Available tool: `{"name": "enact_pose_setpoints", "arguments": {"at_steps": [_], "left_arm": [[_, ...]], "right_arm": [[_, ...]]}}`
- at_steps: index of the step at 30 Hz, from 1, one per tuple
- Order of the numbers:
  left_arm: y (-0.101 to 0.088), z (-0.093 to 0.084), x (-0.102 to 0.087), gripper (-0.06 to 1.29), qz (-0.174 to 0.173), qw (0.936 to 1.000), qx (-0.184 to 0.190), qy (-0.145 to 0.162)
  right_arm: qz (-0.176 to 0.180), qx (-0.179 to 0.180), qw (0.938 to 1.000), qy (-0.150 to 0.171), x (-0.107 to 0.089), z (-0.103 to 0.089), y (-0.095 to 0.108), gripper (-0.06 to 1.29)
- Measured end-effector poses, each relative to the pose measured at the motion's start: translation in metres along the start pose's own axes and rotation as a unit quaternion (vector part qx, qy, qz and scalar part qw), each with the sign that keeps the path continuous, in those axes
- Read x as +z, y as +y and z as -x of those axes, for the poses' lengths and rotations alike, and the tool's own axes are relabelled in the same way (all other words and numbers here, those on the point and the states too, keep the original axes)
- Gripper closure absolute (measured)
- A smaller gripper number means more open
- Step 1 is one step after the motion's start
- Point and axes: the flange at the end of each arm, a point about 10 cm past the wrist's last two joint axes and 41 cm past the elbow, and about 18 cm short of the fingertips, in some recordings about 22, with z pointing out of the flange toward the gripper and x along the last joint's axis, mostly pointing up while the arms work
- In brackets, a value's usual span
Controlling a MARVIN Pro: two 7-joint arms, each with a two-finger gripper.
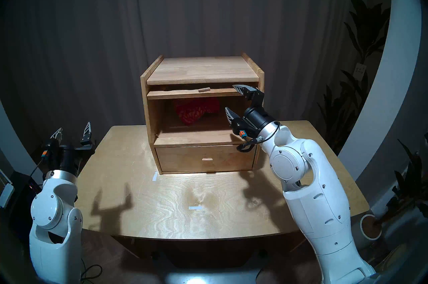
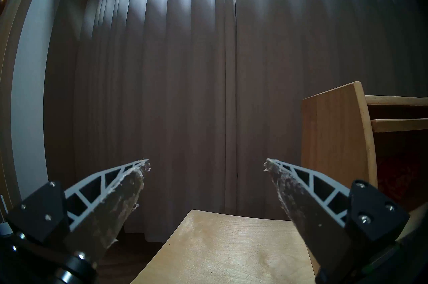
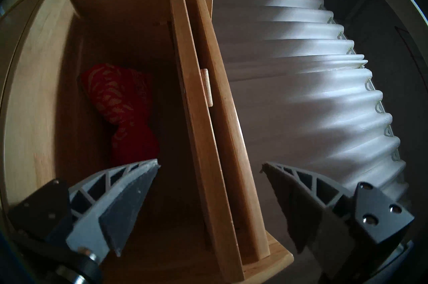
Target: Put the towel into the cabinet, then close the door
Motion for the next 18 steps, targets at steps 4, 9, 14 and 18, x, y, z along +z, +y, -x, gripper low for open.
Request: {"name": "enact_pose_setpoints", "arguments": {"at_steps": [4, 9, 14, 18], "left_arm": [[-0.001, 0.001, -0.001, -0.02, 0.004, 1.0, 0.001, 0.006], [-0.001, 0.001, -0.002, -0.02, 0.009, 0.9999, 0.001, 0.014], [-0.002, 0.001, -0.004, -0.02, 0.016, 0.9995, 0.001, 0.028], [-0.003, 0.002, -0.005, -0.02, 0.021, 0.9989, 0.001, 0.041]], "right_arm": [[-0.004, -0.001, 0.9999, -0.012, 0.012, 0.005, -0.005, 0.01], [-0.01, -0.006, 0.9995, -0.028, 0.026, 0.013, -0.01, 0.01], [-0.016, -0.018, 0.9985, -0.049, 0.039, 0.024, -0.013, 0.01], [-0.018, -0.03, 0.9972, -0.067, 0.049, 0.034, -0.013, 0.01]]}}
